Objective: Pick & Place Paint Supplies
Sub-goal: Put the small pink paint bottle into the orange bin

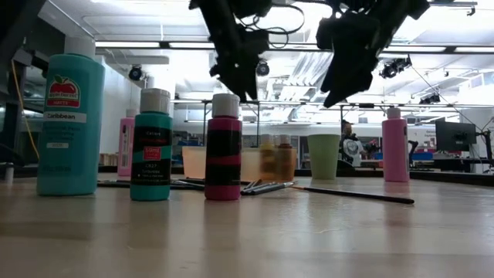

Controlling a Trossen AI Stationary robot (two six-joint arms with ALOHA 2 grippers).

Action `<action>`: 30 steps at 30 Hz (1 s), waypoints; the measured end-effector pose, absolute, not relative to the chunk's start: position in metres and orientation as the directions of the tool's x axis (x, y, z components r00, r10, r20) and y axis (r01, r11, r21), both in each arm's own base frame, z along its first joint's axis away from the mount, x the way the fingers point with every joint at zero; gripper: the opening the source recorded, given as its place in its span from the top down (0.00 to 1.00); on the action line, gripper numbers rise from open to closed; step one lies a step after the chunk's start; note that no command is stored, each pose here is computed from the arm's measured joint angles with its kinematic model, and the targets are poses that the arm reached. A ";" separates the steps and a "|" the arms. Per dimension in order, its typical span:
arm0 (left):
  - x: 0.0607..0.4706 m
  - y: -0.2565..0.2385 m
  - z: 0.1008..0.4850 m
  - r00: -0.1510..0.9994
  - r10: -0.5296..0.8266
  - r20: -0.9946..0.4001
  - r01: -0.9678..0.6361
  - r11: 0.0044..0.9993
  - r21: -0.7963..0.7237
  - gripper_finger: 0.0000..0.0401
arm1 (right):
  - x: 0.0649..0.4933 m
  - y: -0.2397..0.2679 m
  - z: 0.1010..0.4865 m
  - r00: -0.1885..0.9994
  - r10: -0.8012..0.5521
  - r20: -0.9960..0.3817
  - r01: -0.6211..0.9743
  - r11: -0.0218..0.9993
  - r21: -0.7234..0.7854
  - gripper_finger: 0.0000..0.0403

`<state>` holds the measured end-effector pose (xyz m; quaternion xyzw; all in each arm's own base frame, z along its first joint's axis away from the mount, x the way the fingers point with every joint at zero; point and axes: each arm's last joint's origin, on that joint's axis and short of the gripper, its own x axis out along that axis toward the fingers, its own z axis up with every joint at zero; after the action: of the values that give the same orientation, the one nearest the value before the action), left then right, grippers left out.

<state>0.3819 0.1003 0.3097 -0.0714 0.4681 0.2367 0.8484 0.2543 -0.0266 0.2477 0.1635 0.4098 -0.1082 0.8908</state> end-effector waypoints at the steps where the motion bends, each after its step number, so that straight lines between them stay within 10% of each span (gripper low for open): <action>1: 0.381 0.097 0.311 0.450 0.331 -0.829 -0.458 0.883 0.103 0.45 | 0.256 -0.020 0.243 0.659 -0.041 -0.751 0.297 0.932 0.209 0.27; 30: 0.279 -0.013 0.298 0.592 0.236 -0.771 -0.344 0.939 0.024 0.45 | 0.315 0.105 0.135 0.879 0.047 -0.474 0.018 0.991 0.132 0.27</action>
<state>0.2785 -0.0131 0.2984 -0.0637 0.4213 0.1629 0.8899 0.3151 0.1052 0.1348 0.0662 0.2456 0.0074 0.9671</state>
